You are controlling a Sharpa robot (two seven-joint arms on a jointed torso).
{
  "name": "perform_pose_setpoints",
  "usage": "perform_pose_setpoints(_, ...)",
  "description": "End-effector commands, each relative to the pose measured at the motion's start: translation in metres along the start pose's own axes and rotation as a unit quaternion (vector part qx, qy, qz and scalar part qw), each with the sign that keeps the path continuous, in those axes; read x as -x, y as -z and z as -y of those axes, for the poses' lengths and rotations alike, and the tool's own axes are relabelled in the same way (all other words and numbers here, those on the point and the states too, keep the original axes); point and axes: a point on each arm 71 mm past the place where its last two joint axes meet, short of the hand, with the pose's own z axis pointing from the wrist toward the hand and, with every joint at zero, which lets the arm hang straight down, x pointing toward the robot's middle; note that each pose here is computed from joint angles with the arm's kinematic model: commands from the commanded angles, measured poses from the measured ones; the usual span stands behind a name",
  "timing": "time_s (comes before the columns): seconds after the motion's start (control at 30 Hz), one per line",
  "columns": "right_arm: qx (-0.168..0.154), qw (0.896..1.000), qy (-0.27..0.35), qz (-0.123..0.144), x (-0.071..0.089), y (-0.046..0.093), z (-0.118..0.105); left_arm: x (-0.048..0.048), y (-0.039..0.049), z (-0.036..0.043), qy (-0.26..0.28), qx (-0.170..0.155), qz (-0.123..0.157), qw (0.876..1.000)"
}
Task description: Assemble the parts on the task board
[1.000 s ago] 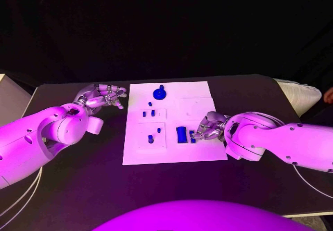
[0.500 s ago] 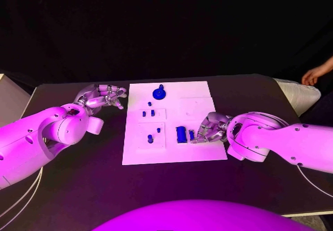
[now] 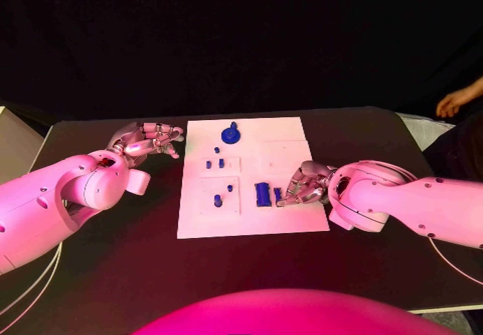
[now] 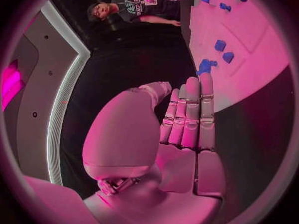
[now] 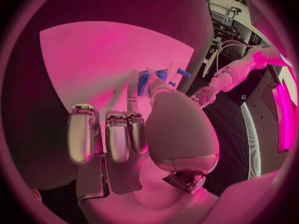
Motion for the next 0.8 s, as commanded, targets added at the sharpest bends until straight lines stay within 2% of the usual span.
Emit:
perform_pose_setpoints(0.03,0.004,1.0,0.015,-0.002,-0.0018,-0.0015,-0.001,-0.0025,-0.0003,0.0012,0.0,-0.005,-0.008,1.0)
perform_pose_setpoints(0.4,0.005,1.0,0.018,0.013,-0.0026,-0.0069,-0.003,-0.0028,-0.0003,0.0012,0.0,-0.006,-0.009,1.0)
perform_pose_setpoints(0.8,0.002,1.0,0.021,0.018,-0.0033,-0.0097,0.0,-0.0032,-0.0007,0.001,0.0,-0.006,-0.009,1.0)
